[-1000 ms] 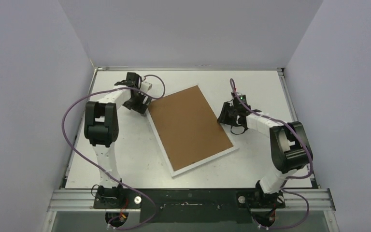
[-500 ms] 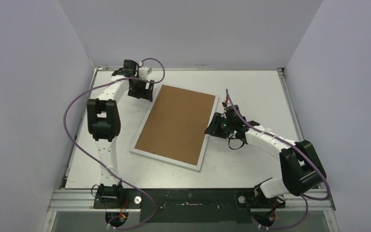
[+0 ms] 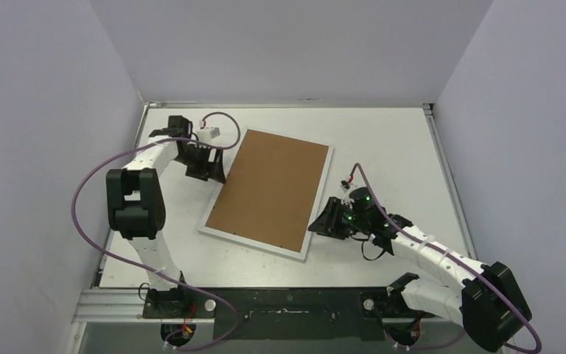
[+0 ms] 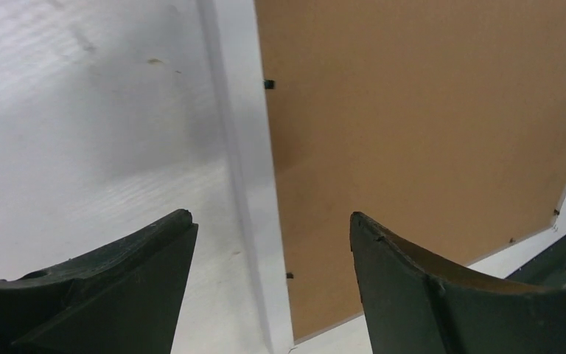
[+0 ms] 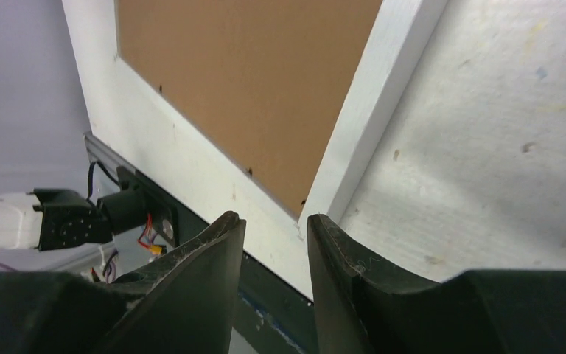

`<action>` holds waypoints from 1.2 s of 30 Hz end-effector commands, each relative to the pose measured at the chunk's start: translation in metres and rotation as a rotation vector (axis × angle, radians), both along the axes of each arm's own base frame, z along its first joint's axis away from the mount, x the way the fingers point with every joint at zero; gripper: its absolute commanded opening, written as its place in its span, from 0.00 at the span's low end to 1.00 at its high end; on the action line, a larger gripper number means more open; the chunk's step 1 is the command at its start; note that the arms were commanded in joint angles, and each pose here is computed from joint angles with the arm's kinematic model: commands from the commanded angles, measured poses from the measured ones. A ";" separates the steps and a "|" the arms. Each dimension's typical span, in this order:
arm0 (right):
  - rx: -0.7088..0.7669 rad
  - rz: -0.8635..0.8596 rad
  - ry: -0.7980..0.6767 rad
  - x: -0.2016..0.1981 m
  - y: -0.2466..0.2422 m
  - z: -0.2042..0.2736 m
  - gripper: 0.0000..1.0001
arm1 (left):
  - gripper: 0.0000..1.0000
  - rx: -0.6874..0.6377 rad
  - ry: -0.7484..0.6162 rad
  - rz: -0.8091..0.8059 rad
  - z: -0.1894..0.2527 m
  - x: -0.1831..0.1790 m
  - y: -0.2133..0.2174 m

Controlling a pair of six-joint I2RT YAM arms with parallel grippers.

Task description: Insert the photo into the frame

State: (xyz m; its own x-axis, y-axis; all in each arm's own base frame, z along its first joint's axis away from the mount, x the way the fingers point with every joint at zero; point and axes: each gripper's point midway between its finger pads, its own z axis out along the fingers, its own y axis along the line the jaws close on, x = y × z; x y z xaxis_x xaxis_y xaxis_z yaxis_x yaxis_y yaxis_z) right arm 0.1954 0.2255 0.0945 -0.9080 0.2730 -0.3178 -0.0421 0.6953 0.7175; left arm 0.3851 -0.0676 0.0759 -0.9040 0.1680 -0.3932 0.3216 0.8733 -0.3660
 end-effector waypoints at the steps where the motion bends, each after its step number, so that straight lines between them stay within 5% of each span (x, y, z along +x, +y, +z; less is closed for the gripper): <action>1: 0.087 0.038 0.007 -0.014 0.020 0.012 0.38 | 0.74 -0.049 0.028 -0.069 -0.018 -0.010 -0.023; 17: 0.133 0.097 0.091 -0.038 0.050 -0.030 0.36 | 0.61 -0.044 0.089 -0.098 -0.046 -0.028 -0.022; 36: 0.147 0.109 0.142 -0.042 0.055 -0.046 0.35 | 0.58 -0.066 0.091 -0.125 -0.043 -0.034 -0.028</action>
State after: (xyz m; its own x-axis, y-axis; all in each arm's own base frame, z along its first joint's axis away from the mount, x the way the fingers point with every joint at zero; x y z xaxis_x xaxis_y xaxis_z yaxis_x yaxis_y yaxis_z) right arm 0.1538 0.2762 0.0497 -0.9676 0.2083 -0.1425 0.0113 0.5998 0.8001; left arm 0.3487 -0.0897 0.0278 -0.9253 0.2433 -0.2907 0.3546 0.8270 -0.4364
